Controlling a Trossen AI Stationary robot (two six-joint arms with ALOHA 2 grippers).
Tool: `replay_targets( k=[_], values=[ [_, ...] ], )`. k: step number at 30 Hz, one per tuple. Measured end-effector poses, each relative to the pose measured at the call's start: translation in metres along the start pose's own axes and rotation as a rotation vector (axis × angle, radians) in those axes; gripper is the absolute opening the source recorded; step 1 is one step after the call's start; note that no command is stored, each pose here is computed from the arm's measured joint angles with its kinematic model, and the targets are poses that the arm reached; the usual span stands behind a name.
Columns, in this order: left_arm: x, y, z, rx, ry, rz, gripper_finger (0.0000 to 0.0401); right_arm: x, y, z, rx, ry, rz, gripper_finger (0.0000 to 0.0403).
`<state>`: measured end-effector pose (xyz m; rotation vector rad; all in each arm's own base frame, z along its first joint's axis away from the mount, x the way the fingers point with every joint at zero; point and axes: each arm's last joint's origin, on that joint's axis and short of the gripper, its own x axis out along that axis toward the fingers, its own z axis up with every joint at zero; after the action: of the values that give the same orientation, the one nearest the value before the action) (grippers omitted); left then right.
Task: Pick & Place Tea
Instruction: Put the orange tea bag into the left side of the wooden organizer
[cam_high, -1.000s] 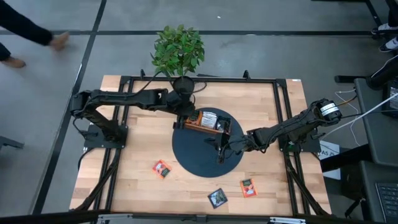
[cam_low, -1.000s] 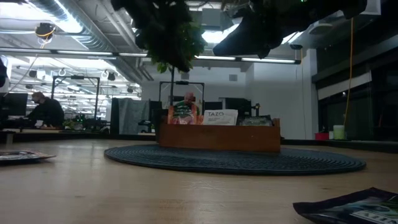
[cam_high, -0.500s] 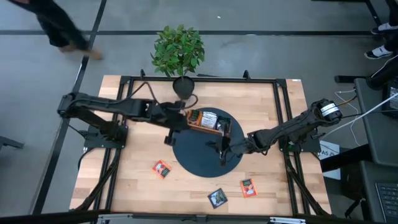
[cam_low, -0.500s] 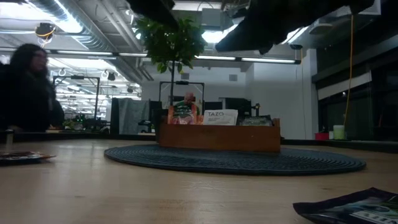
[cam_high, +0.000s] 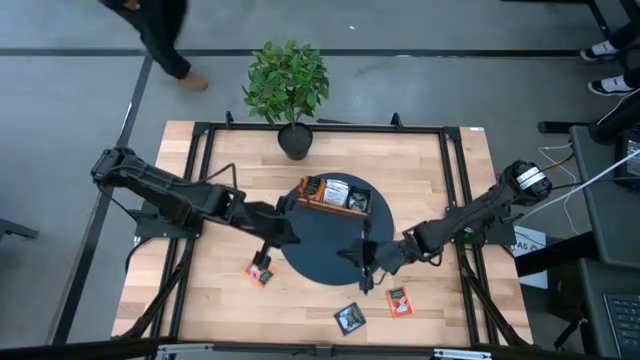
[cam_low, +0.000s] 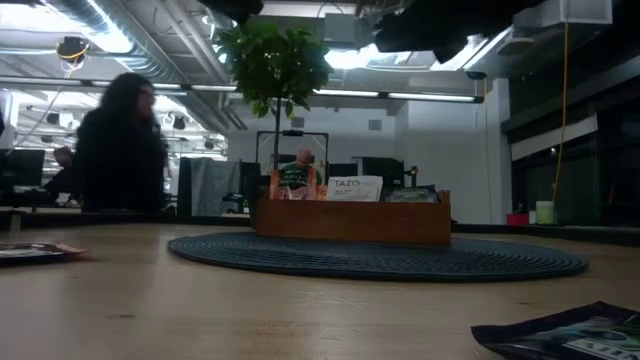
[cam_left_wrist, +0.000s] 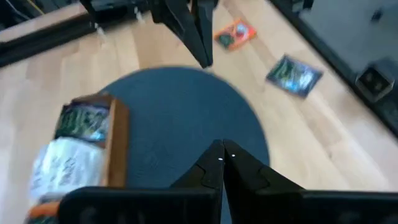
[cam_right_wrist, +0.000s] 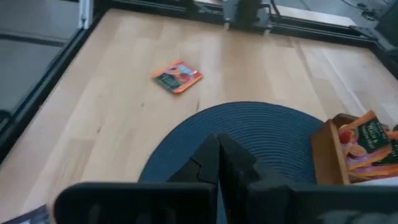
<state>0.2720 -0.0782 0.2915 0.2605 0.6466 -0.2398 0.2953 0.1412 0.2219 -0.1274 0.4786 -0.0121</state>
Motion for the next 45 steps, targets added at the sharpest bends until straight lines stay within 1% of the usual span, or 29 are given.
replay_targets(
  k=[3, 7, 11, 13, 17, 20, 24, 28, 31, 33, 34, 38, 42, 45],
  values=[
    [0.011, -0.009, -0.009, -0.041, -0.071, -0.014, 0.0002, -0.007, 0.009, -0.002, -0.025, 0.014, 0.001, 0.0008],
    [0.019, -0.021, -0.018, -0.074, -0.160, -0.042, 0.0003, -0.019, 0.015, -0.001, -0.014, 0.020, 0.022, 0.0015],
    [0.023, -0.032, -0.027, -0.087, -0.181, -0.063, 0.0002, -0.023, 0.020, -0.001, -0.005, 0.020, 0.055, 0.0011],
    [0.025, -0.036, -0.033, -0.101, -0.169, -0.075, 0.0002, -0.023, 0.022, -0.002, -0.010, 0.027, 0.090, 0.0008],
    [0.028, -0.042, -0.038, -0.162, -0.159, -0.095, 0.0008, -0.023, 0.022, -0.002, -0.009, 0.033, 0.115, 0.0010],
    [0.033, -0.047, -0.043, -0.177, -0.167, -0.105, 0.0012, -0.023, 0.023, -0.002, 0.045, 0.038, 0.131, 0.0016],
    [0.045, -0.056, -0.041, -0.184, -0.213, -0.107, 0.0006, -0.025, 0.028, -0.003, 0.148, 0.070, 0.219, 0.0006],
    [0.062, -0.071, -0.043, -0.160, -0.175, -0.080, 0.0003, -0.032, 0.039, -0.006, 0.202, 0.091, 0.283, 0.0005],
    [0.074, -0.081, -0.041, -0.144, -0.150, -0.077, 0.0003, -0.037, 0.048, -0.009, 0.210, 0.109, 0.308, 0.0004],
    [0.080, -0.084, -0.040, -0.147, -0.138, -0.088, 0.0002, -0.041, 0.052, -0.015, 0.236, 0.173, 0.328, 0.0004],
    [0.083, -0.086, -0.038, -0.153, -0.137, -0.093, 0.0002, -0.043, 0.054, -0.018, 0.268, 0.216, 0.341, 0.0003],
    [0.088, -0.090, -0.036, -0.182, -0.129, -0.100, 0.0005, -0.054, 0.064, -0.031, 0.463, 0.419, 0.399, 0.0002],
    [0.089, -0.091, -0.037, -0.190, -0.123, -0.101, 0.0002, -0.067, 0.074, -0.044, 0.564, 0.581, 0.384, 0.0002],
    [0.089, -0.091, -0.036, -0.194, -0.137, -0.095, 0.0003, -0.075, 0.078, -0.052, 0.610, 0.665, 0.337, 0.0002]
  ],
)
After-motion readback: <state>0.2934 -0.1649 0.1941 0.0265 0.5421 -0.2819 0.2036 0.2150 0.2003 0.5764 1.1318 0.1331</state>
